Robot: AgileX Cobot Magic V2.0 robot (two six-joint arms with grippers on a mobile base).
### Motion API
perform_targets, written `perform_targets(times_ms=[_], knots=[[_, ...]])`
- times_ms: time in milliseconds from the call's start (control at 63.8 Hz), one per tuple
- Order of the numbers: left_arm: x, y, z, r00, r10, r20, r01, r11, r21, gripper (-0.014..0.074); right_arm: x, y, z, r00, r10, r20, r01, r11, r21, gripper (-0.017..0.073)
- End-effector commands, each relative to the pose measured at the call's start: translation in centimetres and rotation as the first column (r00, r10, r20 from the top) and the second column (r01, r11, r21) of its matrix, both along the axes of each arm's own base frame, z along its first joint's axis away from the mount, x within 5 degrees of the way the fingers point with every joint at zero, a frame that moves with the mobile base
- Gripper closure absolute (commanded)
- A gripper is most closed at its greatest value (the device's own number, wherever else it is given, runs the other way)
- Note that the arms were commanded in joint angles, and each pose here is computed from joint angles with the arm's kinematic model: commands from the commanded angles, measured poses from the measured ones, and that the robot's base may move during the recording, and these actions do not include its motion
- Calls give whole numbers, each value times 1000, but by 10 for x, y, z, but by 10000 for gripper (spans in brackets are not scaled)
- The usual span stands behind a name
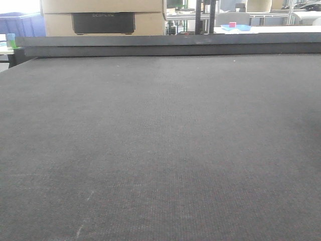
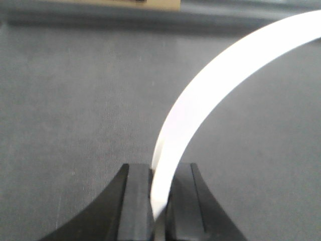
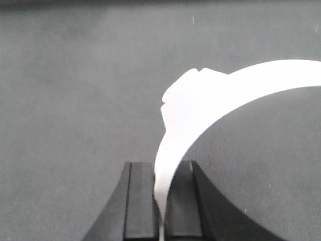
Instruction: Grab PVC pipe and place in blue bin
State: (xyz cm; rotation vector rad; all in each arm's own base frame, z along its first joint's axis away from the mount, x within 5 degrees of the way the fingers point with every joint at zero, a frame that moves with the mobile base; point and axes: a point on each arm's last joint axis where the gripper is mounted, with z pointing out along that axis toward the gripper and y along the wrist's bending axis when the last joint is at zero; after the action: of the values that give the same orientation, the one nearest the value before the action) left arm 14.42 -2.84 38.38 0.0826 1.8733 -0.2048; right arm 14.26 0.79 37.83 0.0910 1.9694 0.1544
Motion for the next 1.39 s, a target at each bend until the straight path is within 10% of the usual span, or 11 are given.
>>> perform_targets(times_ms=[0,784,1379], knots=[[-13,1,-3,994,-8,105,11,1000,-29,704,-16,-2,-2,995,-3,102,7,999,-37,727],[-41,8,-3,925,-2,381,13,1000,-28,704,-83,-6,2,905,-10,425,31,999,-42,727],[-42,10,-7,948,-8,319,-12,998,60,704,-83,-6,2,907,-10,421,31,999,-43,727]])
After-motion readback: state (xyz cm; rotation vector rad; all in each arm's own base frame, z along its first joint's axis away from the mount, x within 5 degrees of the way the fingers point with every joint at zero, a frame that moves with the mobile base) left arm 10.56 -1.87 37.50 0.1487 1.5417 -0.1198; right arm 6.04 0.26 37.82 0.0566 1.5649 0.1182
